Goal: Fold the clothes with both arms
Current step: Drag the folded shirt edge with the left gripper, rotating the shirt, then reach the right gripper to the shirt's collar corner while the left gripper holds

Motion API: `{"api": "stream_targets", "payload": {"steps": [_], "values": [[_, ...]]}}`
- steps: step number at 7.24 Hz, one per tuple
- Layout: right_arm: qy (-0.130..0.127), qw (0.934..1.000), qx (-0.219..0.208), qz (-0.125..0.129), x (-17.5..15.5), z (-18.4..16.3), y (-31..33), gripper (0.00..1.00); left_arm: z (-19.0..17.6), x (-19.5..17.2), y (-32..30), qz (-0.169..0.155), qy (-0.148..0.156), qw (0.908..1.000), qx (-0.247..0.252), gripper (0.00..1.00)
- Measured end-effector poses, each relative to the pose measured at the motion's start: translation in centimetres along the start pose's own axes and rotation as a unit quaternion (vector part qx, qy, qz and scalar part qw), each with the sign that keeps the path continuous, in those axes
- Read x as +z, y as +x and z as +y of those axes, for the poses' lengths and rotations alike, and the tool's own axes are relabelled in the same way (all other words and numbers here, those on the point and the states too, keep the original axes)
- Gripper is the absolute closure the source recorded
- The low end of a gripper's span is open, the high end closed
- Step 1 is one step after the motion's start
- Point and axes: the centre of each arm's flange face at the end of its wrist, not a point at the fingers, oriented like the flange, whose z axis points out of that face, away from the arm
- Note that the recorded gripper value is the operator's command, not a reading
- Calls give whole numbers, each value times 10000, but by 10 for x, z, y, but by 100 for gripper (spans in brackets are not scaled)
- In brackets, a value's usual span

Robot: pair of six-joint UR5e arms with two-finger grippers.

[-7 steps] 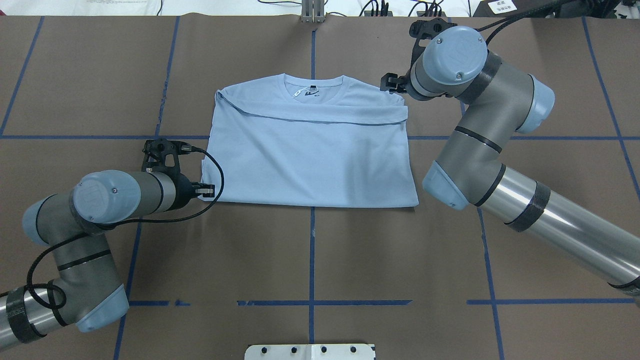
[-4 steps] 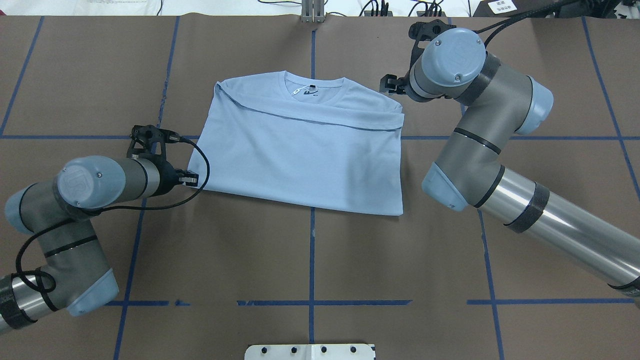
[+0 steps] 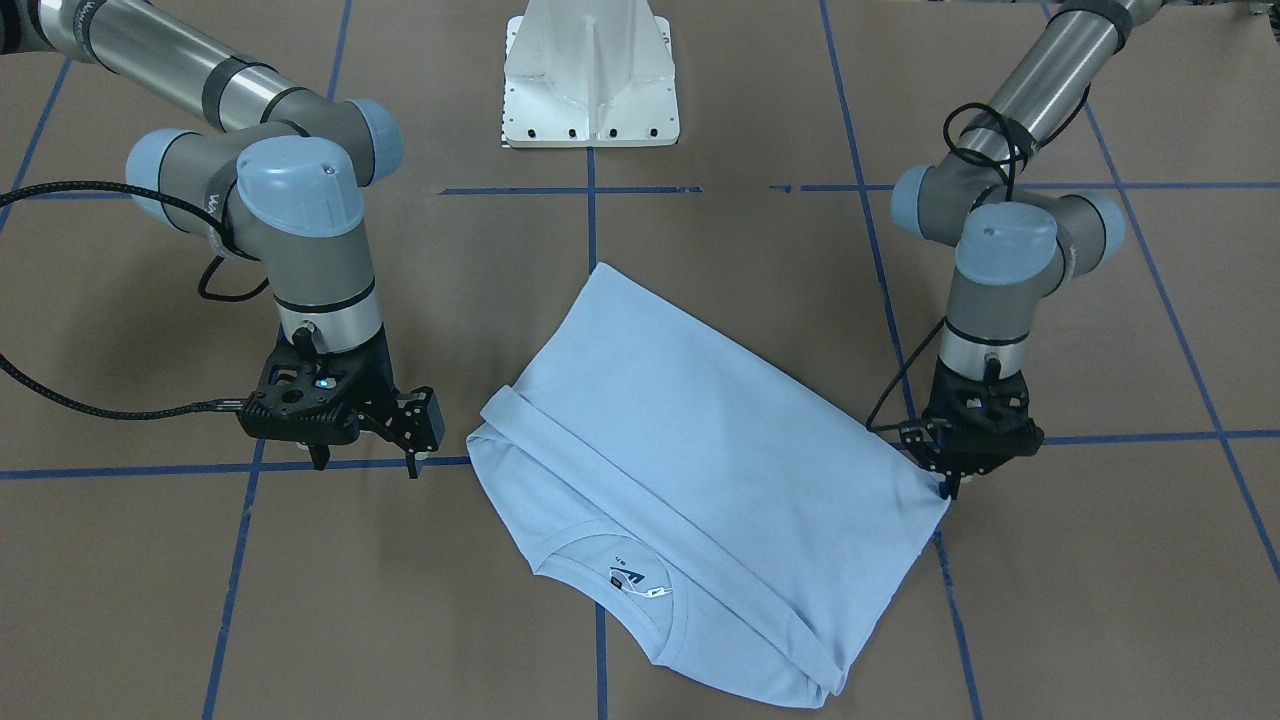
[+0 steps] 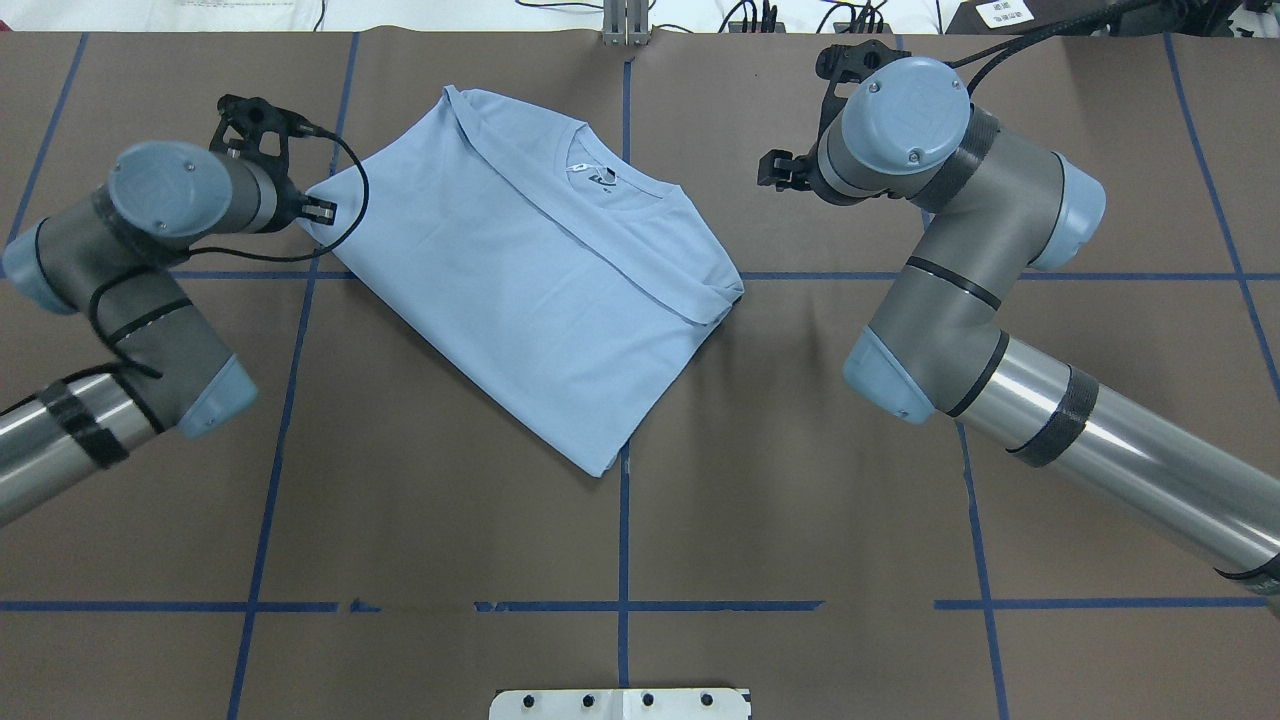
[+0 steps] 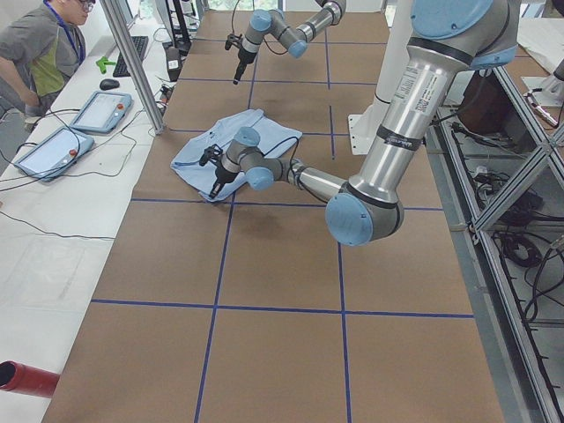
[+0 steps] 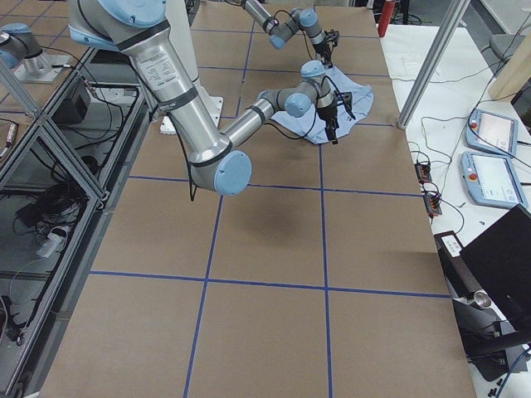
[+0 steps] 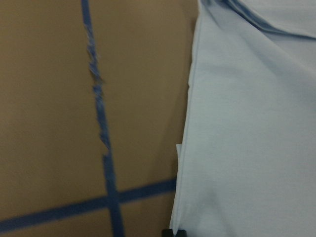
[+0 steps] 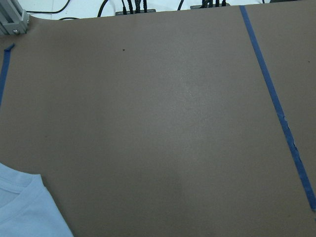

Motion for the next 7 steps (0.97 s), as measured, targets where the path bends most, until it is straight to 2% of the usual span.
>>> {"api": "stream_targets", "payload": {"steps": [1,2,3,4,5,6,7], "values": [[4,10000,3,-11,-1,0,-1,0,-40,22,-3,-255,70,9996,49,100],[9,10000,5,-25,-2,0,-1,0,-66,41,-7,-437,154,9989,95,73],[8,10000,0,-49,-3,1,-4,0,-78,50,-13,-511,244,9983,163,1],[-14,10000,49,-78,-4,7,-10,2,-82,46,-19,-397,402,9981,248,0],[-55,9995,277,-124,-4,15,-21,15,-75,29,-22,-32,554,9980,294,0],[-113,9966,794,-185,-6,25,-36,26,-65,10,-22,371,594,9971,314,0],[-201,9887,1467,-216,-7,36,-53,27,-58,-2,-20,610,598,9959,281,0]]}}
